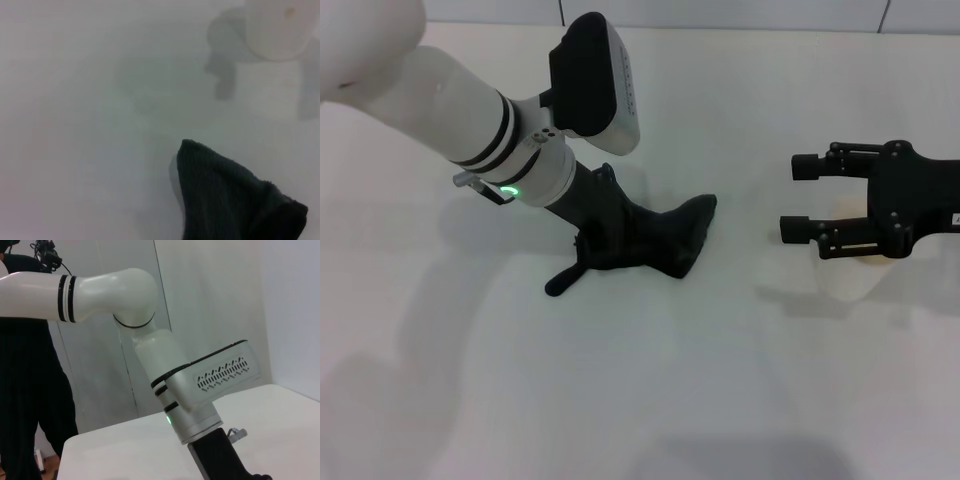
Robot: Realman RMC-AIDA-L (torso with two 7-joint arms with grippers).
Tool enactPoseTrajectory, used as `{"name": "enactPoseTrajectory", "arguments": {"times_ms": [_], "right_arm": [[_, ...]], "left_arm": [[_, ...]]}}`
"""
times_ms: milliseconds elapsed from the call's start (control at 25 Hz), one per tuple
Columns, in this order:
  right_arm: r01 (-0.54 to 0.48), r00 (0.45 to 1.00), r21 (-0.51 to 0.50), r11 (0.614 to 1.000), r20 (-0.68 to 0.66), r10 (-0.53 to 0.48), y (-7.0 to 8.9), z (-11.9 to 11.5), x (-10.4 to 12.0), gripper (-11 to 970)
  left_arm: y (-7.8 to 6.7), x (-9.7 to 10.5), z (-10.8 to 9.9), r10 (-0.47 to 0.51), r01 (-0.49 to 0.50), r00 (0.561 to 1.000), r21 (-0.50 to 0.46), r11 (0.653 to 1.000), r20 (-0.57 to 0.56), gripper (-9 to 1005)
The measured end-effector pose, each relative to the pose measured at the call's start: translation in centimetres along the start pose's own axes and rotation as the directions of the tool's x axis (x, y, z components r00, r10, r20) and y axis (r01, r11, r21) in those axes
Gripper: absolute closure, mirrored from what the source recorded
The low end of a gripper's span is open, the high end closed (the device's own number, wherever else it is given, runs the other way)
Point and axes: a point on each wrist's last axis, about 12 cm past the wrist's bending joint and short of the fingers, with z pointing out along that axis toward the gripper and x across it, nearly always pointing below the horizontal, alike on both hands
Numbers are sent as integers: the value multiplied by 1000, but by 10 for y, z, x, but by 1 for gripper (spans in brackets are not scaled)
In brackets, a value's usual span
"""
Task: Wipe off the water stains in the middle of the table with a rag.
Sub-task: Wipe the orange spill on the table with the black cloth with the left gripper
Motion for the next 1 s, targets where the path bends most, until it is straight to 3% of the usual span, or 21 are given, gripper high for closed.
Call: {"name": "enactPoseTrajectory", "arguments": {"times_ms": [480, 1000], "right_arm": [[1, 1000, -11, 1000, 1, -1, 1, 0, -1, 159], [-1, 1000, -19, 1000, 1, 1, 4, -2, 0, 160]], "left_arm": [[-1, -13, 5, 41, -40, 998, -7, 999, 52, 891], [-25, -31, 20, 144, -150, 987, 88, 985, 71, 890]]}}
